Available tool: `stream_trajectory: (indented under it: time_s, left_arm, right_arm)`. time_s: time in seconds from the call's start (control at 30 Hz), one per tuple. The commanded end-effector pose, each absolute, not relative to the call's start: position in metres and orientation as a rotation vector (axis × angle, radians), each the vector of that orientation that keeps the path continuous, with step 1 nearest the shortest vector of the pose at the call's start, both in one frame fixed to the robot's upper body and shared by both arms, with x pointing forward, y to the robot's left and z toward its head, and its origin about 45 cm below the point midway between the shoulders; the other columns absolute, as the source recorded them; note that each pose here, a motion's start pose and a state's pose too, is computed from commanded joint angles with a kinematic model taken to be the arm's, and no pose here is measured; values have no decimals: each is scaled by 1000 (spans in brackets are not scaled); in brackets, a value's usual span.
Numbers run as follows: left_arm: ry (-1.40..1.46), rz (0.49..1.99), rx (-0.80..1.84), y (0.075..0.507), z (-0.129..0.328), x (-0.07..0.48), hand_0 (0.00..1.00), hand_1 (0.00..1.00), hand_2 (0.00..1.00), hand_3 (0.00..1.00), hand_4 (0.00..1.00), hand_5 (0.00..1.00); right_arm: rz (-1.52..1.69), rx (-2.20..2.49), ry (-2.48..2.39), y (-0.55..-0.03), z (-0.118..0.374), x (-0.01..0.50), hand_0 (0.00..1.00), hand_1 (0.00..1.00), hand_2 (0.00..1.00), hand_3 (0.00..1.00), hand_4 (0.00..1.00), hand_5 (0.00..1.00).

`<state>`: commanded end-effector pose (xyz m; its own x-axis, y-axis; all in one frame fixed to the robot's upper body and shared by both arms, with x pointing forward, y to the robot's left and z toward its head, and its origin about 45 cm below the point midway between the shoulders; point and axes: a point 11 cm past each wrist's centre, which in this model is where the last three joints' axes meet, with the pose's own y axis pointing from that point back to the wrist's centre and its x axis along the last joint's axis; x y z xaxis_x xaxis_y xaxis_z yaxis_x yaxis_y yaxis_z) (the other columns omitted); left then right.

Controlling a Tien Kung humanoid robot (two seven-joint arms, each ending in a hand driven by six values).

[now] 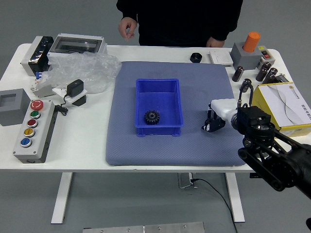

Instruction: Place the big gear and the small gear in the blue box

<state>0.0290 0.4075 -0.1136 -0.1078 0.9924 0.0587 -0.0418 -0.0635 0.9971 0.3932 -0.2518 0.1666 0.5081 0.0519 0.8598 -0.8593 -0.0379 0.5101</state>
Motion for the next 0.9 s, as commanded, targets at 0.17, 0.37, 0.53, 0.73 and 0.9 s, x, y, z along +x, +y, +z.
stream_trajectory:
  time_s: [0.17,0.37,0.53,0.73,0.9]
  left_arm:
    - [1224,1353,1169,407,-114,29,848,821,830,862,746,304]
    - [1223,1351,1171,407,-114,28,848,821,830,862,746,303]
    - [1221,1350,1172,408,-114,29,848,821,830,862,745,303]
    - [1219,1349,1173,408,-113,30,848,821,830,861,745,303]
    - [1218,1348,1173,408,-113,30,848,821,830,861,745,303]
  right_arm:
    - [864,1422,-757,-252,165,392,577,453,450,489,827,2]
    - [871,1424,-771,-251,164,392,580,461,455,495,816,2]
    - [877,1431,-793,-249,164,392,576,462,456,502,815,2]
    - [873,1437,-817,-248,165,393,574,463,460,507,826,2]
    - [866,1442,-834,-248,165,393,574,463,460,507,826,2]
